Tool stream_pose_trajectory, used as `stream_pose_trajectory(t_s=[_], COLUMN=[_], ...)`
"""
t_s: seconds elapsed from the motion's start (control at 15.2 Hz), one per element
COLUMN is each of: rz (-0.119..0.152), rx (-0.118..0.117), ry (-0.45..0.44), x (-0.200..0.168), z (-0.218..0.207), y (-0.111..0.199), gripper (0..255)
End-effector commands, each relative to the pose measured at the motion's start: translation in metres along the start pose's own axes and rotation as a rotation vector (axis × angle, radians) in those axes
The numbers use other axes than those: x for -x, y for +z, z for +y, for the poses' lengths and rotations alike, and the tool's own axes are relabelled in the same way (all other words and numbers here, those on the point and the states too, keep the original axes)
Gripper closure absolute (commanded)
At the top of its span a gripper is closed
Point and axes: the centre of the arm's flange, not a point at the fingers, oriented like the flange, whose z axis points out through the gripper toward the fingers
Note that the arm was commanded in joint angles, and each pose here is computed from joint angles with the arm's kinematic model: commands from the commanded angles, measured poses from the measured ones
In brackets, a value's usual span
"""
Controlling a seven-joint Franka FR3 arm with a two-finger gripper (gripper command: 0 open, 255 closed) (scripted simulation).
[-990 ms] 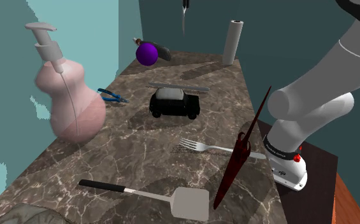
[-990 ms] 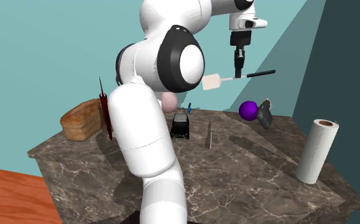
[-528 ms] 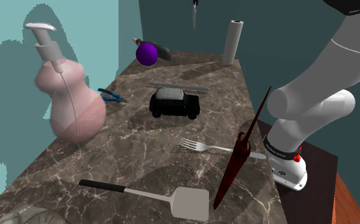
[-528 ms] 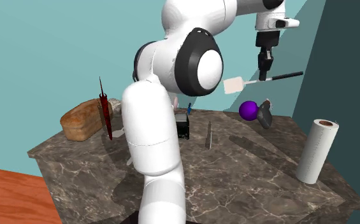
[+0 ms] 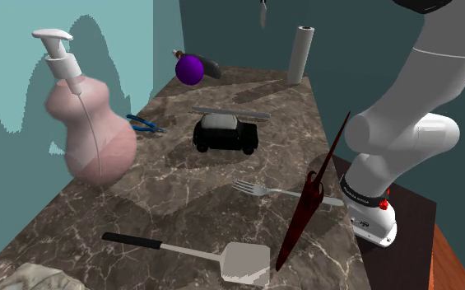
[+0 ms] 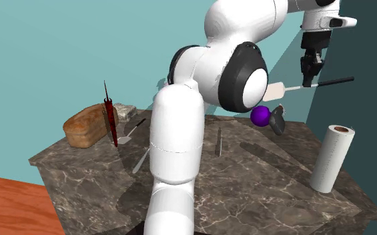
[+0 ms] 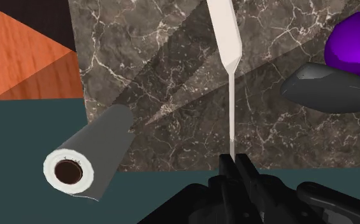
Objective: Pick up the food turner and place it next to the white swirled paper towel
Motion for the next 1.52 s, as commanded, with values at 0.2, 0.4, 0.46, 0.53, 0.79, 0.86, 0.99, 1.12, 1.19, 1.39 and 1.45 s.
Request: stream_pose_trajectory(t_s=[0.2,0.4,0.46,0.53,0.79,0.86,0.99,1.12,1.19,1.39,1.45], rz=[0.0,0.0,0.0,0.0,0.0,0.0,0.0,0.0,0.0,0.0,0.0], rx=[0.001,0.001,0.001,0.001,0.001,0.001,0.001,0.001,0.001,0.001,0.001], ry=[0.0,0.0,0.0,0.0,0.0,0.0,0.0,0.0,0.0,0.0,0.0], x=[-0.029,-0.028,-0.028,-0.027,-0.026,-0.026,-0.025,-0.024,-0.024,-0.023,-0.022], z=[0.006,0.006,0.006,0.006,0.006,0.006,0.006,0.006,0.006,0.006,0.006], y=[0.015,0.031,0.036,0.041,0.062,0.067,0.078,0.089,0.094,0.11,0.115], gripper=[255,255,255,255,255,255,255,255,255,255,255])
